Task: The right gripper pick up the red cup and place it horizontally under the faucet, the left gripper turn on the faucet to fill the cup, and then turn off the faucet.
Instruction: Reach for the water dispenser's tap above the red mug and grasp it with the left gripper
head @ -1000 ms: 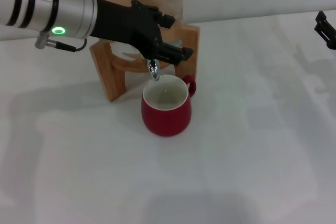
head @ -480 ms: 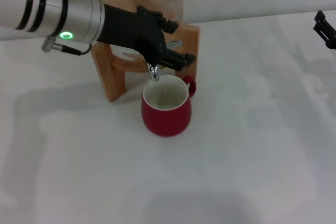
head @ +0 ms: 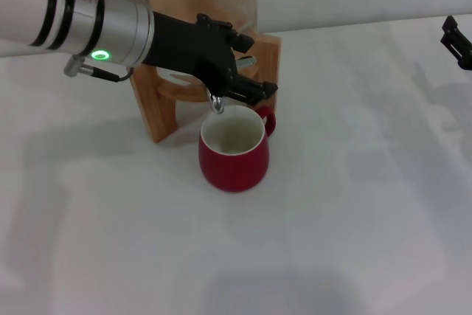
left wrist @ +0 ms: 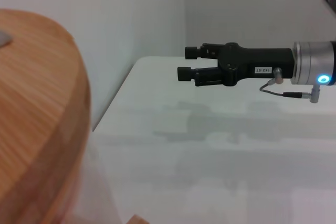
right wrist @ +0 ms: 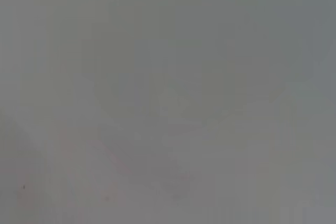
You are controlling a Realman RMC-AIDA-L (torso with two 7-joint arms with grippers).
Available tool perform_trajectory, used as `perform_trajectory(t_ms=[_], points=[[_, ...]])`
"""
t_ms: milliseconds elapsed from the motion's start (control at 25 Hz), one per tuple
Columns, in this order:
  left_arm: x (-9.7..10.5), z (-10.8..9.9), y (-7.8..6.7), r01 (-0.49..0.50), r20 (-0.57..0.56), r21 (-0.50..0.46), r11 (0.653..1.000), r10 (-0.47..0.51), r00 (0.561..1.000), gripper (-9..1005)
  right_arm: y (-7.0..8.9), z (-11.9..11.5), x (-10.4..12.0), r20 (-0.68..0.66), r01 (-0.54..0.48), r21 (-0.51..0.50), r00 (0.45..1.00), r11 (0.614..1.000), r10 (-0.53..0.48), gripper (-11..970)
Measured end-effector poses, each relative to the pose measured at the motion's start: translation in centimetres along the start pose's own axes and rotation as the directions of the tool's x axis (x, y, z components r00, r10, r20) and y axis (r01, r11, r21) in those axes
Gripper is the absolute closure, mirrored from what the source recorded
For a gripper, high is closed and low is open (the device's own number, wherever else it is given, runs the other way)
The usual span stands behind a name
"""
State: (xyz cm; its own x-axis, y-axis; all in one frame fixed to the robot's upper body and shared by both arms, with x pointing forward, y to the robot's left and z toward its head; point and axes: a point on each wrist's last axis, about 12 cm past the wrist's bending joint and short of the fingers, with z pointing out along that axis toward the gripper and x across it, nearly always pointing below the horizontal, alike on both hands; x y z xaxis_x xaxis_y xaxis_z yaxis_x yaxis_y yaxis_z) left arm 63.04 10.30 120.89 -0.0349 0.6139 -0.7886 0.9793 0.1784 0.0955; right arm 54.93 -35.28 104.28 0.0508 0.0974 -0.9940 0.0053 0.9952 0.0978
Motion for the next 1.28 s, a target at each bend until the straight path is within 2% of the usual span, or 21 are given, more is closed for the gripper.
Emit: perform_trajectory(t_ms=[1280], points=[[-0.06,0.58,-0.6,-0.02,-0.019,0.026,0.999,0.02,1.0,122,-0.35,-0.55,0.32,-0.012,-0.001,0.01,1.0,1.0,0.001,110]])
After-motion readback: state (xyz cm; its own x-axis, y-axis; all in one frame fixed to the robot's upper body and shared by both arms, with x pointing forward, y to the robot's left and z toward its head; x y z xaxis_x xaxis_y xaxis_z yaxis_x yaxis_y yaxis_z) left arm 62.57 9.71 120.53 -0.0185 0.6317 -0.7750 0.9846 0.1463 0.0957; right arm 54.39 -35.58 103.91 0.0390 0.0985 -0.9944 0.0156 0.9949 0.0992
